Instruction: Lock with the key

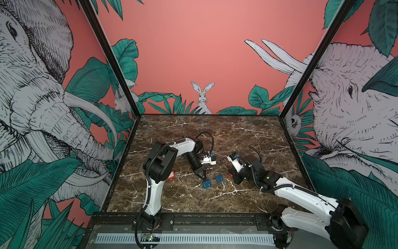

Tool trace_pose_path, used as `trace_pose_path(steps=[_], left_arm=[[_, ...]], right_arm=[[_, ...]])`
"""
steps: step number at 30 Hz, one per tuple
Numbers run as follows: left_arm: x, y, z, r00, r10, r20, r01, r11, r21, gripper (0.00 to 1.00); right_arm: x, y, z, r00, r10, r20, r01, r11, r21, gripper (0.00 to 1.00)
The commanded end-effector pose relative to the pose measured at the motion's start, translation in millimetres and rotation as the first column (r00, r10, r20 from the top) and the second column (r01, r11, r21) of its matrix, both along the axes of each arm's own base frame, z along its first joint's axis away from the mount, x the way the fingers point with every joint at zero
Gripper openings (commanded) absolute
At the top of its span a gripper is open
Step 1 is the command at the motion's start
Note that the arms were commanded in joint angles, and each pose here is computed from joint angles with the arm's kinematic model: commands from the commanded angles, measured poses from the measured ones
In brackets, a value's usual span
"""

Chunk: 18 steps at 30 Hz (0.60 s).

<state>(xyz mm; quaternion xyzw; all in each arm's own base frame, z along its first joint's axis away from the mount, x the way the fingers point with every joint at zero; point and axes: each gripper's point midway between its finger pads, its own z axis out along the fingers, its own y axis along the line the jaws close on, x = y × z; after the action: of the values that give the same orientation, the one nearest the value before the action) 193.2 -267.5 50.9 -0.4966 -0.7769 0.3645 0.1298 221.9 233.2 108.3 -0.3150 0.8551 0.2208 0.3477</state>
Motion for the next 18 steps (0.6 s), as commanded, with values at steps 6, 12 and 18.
trace_pose_path(steps=[6,12,18], left_arm=[[21,-2,5,0.991,-0.001,0.136,0.004,1.000,-0.021,0.26],[29,-1,9,0.982,0.005,0.188,-0.001,1.000,-0.022,0.40],[42,0,26,0.957,0.029,0.290,-0.018,0.999,-0.042,0.48]], right_arm=[[-9,18,-14,0.997,-0.064,-0.042,0.066,0.997,0.039,0.00],[-15,36,-25,0.996,-0.067,-0.058,0.069,0.997,0.036,0.00],[-19,57,-33,0.994,-0.075,-0.073,0.078,0.996,0.038,0.00]])
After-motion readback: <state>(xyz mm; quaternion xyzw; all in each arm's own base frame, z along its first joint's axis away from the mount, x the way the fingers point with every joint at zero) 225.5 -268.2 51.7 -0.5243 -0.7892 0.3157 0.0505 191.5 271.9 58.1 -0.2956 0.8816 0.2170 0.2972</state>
